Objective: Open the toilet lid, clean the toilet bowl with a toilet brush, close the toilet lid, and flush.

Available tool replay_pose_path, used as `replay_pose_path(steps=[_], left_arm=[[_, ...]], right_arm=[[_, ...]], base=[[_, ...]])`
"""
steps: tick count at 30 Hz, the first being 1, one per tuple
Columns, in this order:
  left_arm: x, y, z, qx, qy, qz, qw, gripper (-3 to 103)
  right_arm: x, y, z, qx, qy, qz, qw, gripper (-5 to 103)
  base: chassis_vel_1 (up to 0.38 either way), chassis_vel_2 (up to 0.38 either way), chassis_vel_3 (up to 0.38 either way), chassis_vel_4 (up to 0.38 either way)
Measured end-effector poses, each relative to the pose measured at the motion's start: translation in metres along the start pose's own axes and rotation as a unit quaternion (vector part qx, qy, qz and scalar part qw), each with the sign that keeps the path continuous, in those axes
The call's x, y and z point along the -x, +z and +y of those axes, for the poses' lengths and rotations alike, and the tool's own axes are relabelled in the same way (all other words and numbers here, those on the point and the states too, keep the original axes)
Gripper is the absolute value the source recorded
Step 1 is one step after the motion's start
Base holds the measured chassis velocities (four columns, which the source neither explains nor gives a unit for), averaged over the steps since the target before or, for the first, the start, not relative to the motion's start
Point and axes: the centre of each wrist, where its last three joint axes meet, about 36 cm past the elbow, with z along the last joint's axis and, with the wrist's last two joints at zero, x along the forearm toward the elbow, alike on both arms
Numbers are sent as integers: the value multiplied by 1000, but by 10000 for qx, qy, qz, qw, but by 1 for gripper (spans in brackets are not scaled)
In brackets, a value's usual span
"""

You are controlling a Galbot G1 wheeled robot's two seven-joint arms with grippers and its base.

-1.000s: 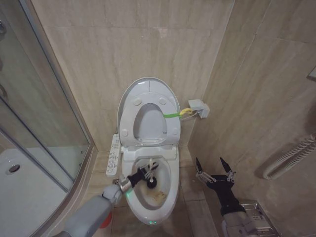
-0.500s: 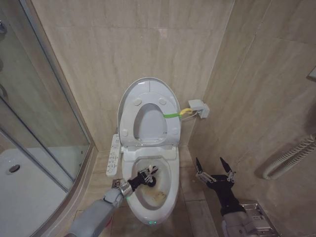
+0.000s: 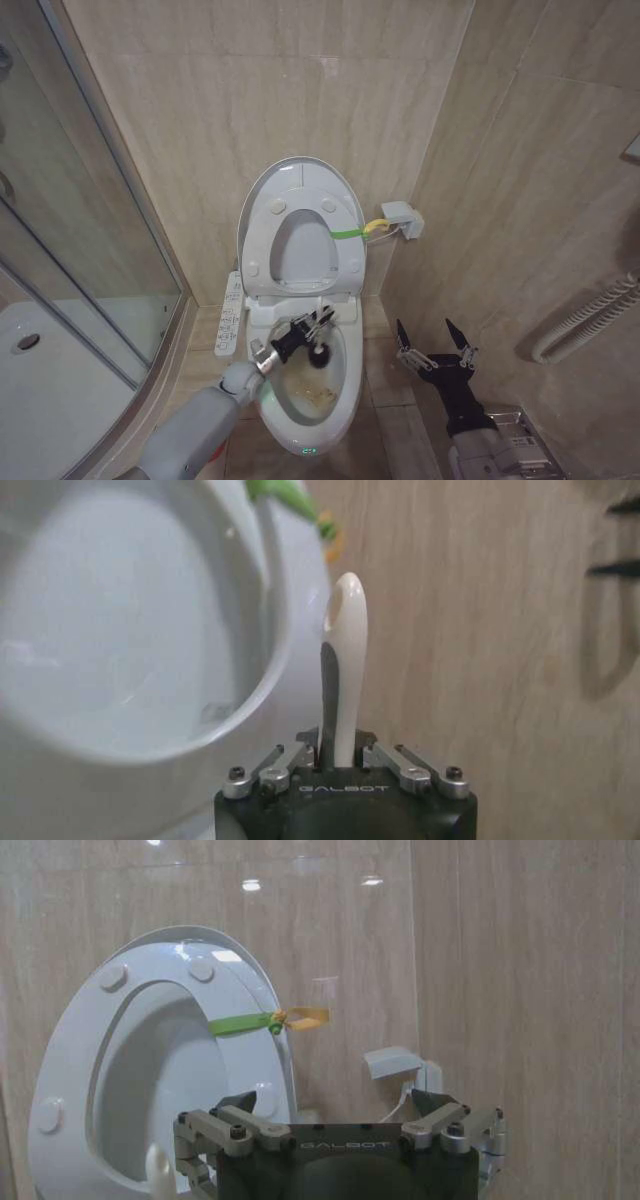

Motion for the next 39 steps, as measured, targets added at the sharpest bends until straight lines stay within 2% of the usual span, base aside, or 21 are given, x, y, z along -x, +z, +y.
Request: replay_pose_path(steps=[4, 9, 14, 21, 24, 28, 30, 33, 39], left_arm=[[0, 4, -22, -171, 2, -81, 9998, 22], [-14, 20, -36, -326, -128, 8, 9994, 22], [-33, 42, -44, -454, -348, 148, 9983, 22], [-67, 65, -41, -419, -535, 426, 9968, 22], [-67, 64, -38, -410, -585, 390, 9967, 22], [-38, 37, -28, -447, -759, -100, 9961, 22], [-32, 34, -28, -480, -793, -182, 9955, 22], [-25, 32, -33, -571, -844, -284, 9944, 22], [-30, 58, -65, -931, -1020, -205, 9902, 22]], right_arm=[[0, 0, 0, 0, 0, 0, 10000, 100], [0, 0, 0, 0, 1, 0, 10000, 100], [0, 0, 0, 0, 0, 0, 10000, 100], [0, 0, 0, 0, 0, 0, 10000, 100], [0, 0, 0, 0, 0, 0, 10000, 100], [0, 0, 0, 0, 0, 0, 10000, 100], [0, 0, 0, 0, 0, 0, 10000, 100], [0, 0, 0, 0, 0, 0, 10000, 100], [0, 0, 0, 0, 0, 0, 10000, 100]], base=[[0, 0, 0, 0], [0, 0, 0, 0], [0, 0, 0, 0], [0, 0, 0, 0], [0, 0, 0, 0], [0, 0, 0, 0], [0, 0, 0, 0], [0, 0, 0, 0], [0, 0, 0, 0]])
